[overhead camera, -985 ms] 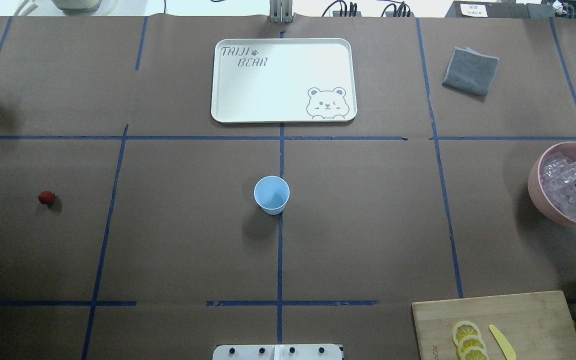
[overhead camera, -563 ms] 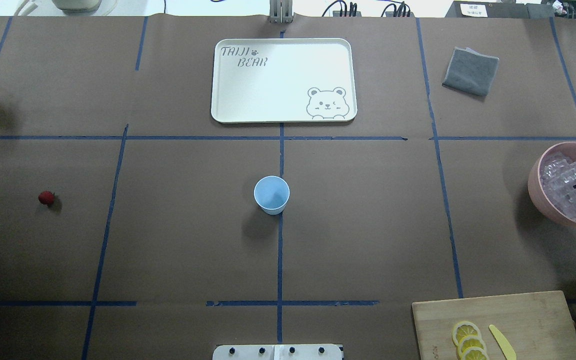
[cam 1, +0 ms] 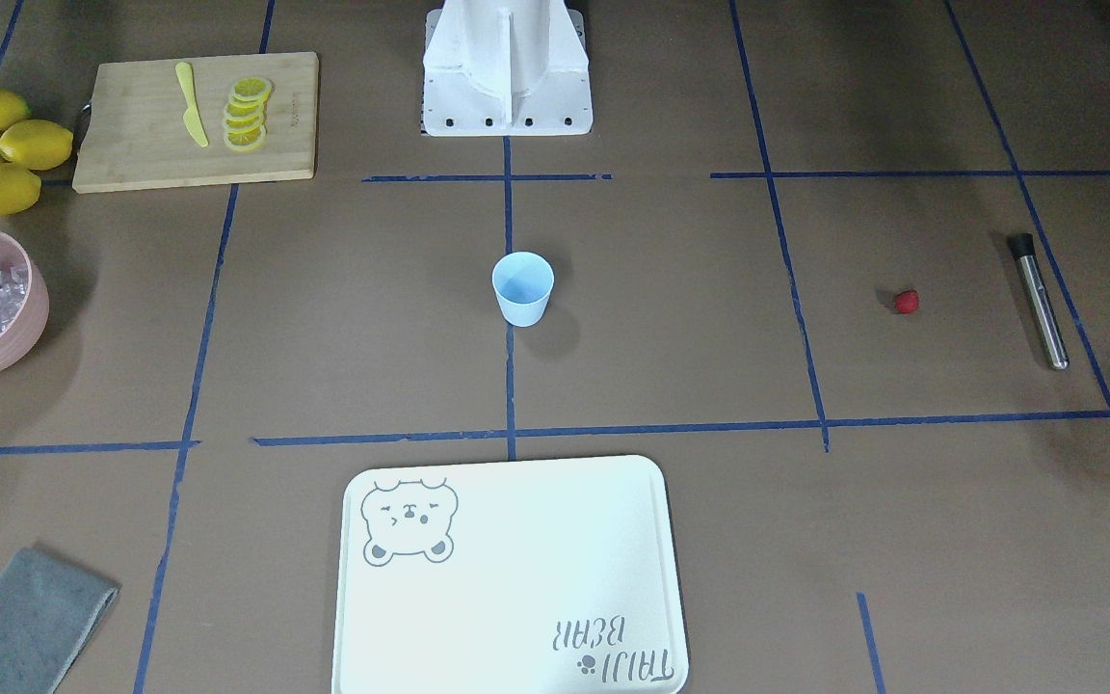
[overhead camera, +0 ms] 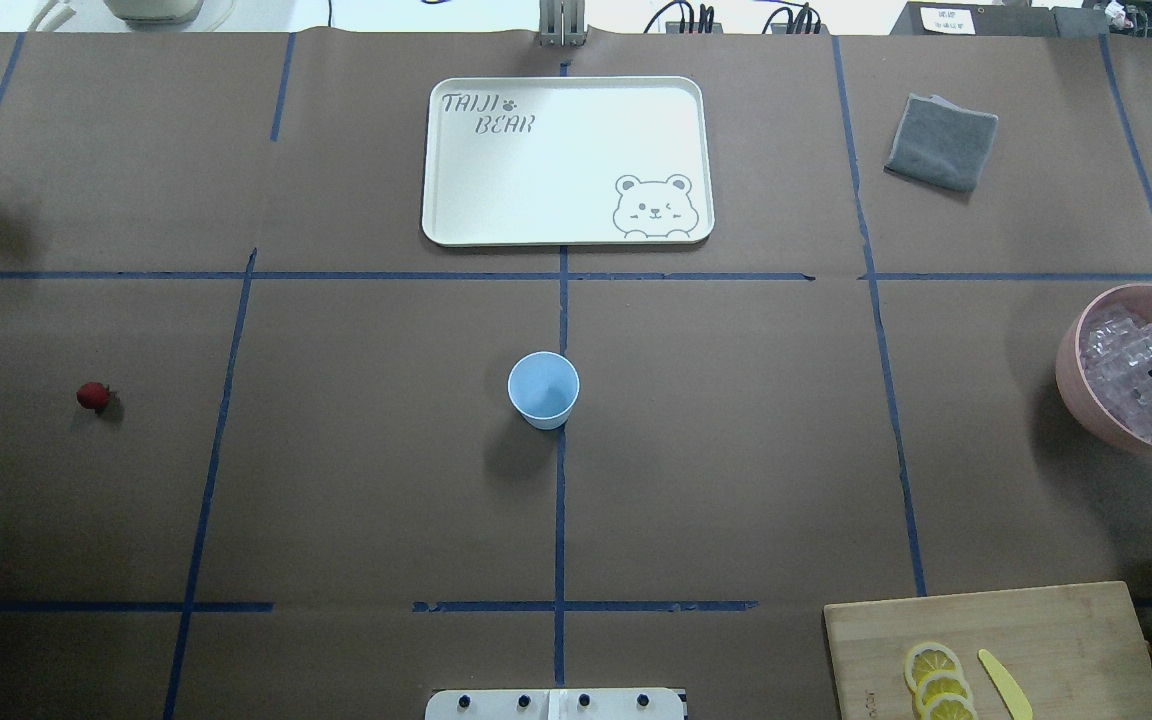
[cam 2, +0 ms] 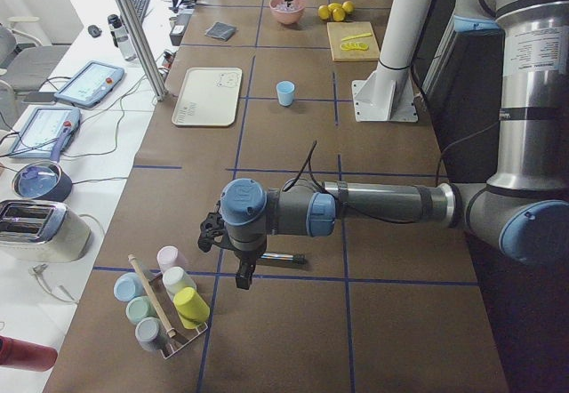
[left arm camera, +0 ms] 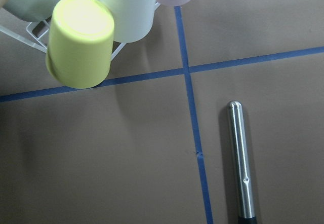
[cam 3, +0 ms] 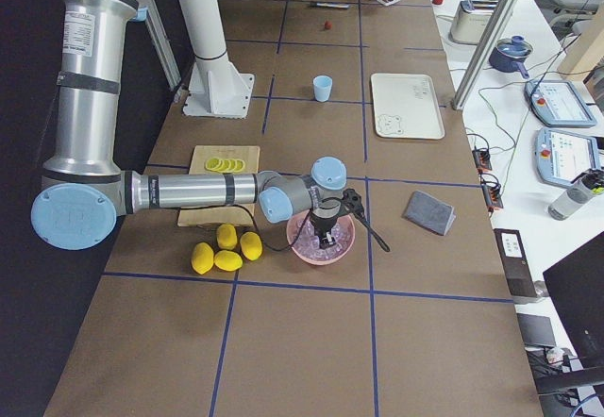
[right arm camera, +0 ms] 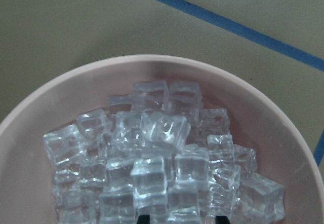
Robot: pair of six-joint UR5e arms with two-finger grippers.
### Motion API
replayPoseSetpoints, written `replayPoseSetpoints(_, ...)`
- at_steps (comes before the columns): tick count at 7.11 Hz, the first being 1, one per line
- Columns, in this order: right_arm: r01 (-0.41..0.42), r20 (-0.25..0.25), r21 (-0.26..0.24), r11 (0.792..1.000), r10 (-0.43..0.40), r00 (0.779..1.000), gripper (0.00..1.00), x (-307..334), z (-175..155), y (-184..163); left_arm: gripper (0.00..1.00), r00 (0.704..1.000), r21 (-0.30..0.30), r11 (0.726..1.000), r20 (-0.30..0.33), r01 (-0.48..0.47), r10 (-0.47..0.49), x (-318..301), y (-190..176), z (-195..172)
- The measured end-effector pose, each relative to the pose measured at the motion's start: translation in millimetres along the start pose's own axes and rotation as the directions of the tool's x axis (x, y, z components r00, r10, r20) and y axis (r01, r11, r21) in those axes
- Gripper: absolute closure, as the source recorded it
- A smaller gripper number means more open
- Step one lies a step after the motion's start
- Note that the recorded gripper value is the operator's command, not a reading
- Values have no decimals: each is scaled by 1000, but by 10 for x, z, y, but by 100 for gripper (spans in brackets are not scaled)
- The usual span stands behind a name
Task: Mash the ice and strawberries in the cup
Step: 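Close the right gripper on an ice cube in the bowl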
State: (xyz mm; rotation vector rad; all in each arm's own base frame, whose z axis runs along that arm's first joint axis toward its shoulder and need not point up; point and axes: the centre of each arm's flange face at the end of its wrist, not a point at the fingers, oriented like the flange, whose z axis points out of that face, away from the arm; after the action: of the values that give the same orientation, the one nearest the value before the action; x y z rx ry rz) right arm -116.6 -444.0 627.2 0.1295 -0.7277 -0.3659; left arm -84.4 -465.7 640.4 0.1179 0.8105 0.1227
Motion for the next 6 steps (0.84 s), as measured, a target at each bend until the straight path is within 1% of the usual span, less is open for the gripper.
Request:
replayPoseSetpoints(1, -2, -1, -1, 1000, 2, 1000, 98, 11, 2, 14, 0, 1000, 1, 1000, -4, 0, 0, 3, 1, -3)
replayPoseSetpoints(3, -13, -1, 11, 1000, 13, 1000, 100, 55, -63, 24, 0, 1000, 4, 1000, -6, 0, 0, 6, 0, -14)
replayPoseSetpoints(4, -27, -1, 29, 999, 27, 1000, 100, 120, -155, 30, 0, 1000, 5, 1000, -6, -1, 1, 11, 10, -19)
replayPoseSetpoints(6, -61, 5, 73, 995, 61, 998, 100, 219, -458, 168, 0, 1000, 6, 1000, -15, -1, 1, 37, 78, -22)
